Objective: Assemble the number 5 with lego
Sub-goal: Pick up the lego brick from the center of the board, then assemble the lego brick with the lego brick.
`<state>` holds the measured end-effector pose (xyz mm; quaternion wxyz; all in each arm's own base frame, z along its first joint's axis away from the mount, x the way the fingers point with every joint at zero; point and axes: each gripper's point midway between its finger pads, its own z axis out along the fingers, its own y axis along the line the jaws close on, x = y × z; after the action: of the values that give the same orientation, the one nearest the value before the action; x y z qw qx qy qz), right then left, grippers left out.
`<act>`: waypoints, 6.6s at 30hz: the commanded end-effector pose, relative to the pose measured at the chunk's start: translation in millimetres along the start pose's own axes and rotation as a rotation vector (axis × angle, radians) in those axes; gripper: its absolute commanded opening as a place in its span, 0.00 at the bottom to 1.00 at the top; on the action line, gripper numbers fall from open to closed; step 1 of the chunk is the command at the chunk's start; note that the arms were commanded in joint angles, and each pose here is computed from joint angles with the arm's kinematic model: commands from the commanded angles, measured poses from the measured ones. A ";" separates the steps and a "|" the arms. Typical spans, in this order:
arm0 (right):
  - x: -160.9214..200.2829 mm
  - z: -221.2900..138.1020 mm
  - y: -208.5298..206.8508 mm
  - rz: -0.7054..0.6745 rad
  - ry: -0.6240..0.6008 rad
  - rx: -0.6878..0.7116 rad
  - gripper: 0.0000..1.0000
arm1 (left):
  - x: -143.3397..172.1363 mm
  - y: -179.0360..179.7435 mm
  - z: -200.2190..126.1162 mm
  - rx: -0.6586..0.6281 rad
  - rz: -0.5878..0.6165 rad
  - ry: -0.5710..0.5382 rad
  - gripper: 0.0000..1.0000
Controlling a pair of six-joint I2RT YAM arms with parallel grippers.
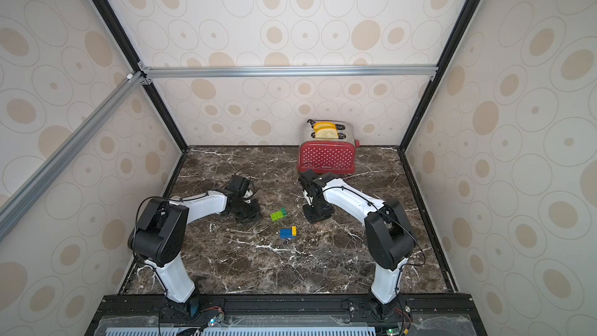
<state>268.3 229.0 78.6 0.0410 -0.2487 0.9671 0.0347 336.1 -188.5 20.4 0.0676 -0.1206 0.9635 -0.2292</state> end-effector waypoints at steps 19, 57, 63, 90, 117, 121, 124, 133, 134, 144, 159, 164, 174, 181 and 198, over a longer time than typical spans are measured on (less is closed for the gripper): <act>7.5 -6.3 -4.7 0.019 -0.022 -0.017 0.34 | -6.0 -31.5 35.5 0.011 0.034 0.033 0.18; -65.0 -15.1 34.2 -0.520 -0.103 -0.159 0.33 | 20.3 13.6 -77.1 -0.046 0.147 -0.082 0.31; -71.1 -6.2 39.1 -0.631 -0.090 -0.182 0.32 | 33.9 28.9 -90.9 -0.073 0.164 -0.094 0.32; -87.0 17.0 73.3 -0.784 -0.001 -0.201 0.32 | 56.2 65.0 -103.4 -0.142 0.144 -0.064 0.33; -83.2 35.2 75.3 -0.799 0.061 -0.190 0.33 | 64.2 71.5 -100.7 -0.150 0.147 -0.045 0.34; -83.0 38.5 76.3 -0.800 0.069 -0.188 0.33 | 65.1 71.9 -99.8 -0.151 0.148 -0.041 0.33; -83.5 41.3 76.3 -0.800 0.074 -0.182 0.33 | 64.6 72.2 -99.6 -0.150 0.147 -0.042 0.34; -75.6 53.9 69.3 -0.804 0.138 -0.149 0.33 | 64.6 71.7 -98.4 -0.149 0.153 -0.037 0.33; -74.9 54.2 68.6 -0.805 0.143 -0.145 0.33 | 64.6 71.8 -98.4 -0.149 0.155 -0.037 0.33; -74.8 53.5 63.6 -0.827 0.163 -0.083 0.33 | 64.1 71.9 -96.6 -0.149 0.155 -0.033 0.33; -72.5 70.5 68.4 -0.817 0.199 -0.097 0.34 | 64.0 72.0 -97.2 -0.148 0.152 -0.037 0.33; -71.5 78.2 65.8 -0.819 0.215 -0.081 0.34 | 63.8 71.7 -96.9 -0.148 0.153 -0.037 0.33; -75.2 75.4 74.1 -0.865 0.174 -0.109 0.32 | 63.5 72.6 -95.5 -0.152 0.151 -0.032 0.33; -80.5 73.9 73.6 -0.889 0.149 -0.104 0.32 | 63.9 73.9 -94.0 -0.157 0.150 -0.026 0.33; -101.9 76.3 58.1 -0.848 0.114 0.008 0.31 | 63.5 74.3 -92.2 -0.159 0.149 -0.019 0.32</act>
<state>315.4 341.4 56.2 0.0072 -0.6378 0.7695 0.0324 243.2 -104.5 64.8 0.0857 -0.0614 0.9830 -0.1506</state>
